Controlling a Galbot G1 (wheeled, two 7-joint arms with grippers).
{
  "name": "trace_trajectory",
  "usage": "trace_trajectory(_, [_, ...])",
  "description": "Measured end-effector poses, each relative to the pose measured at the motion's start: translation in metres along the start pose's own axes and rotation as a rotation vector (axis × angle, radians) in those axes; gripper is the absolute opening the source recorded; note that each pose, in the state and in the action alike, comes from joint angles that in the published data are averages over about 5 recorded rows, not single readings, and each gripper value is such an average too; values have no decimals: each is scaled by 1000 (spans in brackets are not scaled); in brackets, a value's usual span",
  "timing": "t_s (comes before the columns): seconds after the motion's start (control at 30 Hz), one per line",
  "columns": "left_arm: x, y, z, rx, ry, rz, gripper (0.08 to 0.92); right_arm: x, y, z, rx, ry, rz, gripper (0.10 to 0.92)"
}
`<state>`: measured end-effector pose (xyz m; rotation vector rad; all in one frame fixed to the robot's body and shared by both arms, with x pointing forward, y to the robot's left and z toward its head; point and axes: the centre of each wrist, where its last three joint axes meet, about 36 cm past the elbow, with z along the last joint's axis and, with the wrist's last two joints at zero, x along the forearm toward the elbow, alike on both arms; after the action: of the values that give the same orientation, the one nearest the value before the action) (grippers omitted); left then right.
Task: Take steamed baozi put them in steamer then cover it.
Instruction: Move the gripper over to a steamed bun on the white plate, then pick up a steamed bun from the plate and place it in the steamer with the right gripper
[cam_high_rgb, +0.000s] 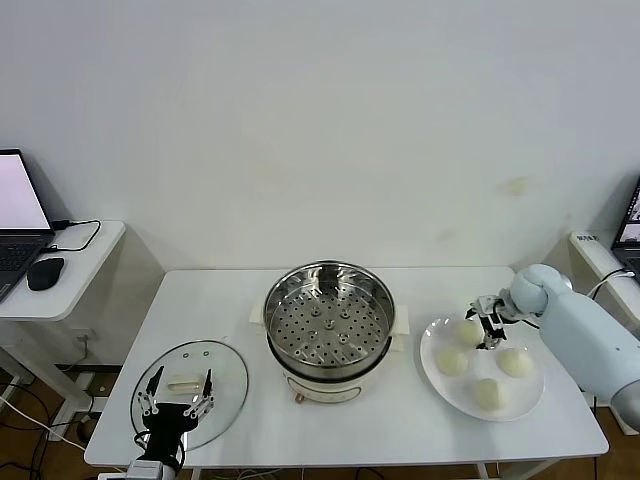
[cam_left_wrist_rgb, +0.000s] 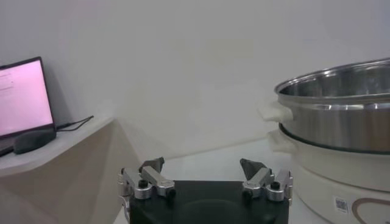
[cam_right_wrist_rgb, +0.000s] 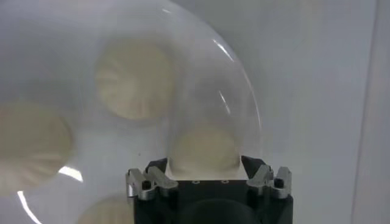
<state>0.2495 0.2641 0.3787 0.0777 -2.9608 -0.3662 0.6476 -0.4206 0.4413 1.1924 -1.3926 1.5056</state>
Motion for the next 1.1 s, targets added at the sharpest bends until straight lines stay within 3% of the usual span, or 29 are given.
trace_trajectory(0.3, [0,0,-1,1,-3,1,823,1,-1,0,1,5,-3,594])
trace_trajectory(0.57, [1,-1,-3,5,-8,1,823,21,-2,2,3,0,5,587])
trace_trajectory(0.83, [-1,-2,-6,9,-19,5,823,79,-12,2,22,-34,61,594])
trace_trajectory(1.1, [-4,1,-6,8,-30,11,823,163,-51,-33,106,-114,165,604])
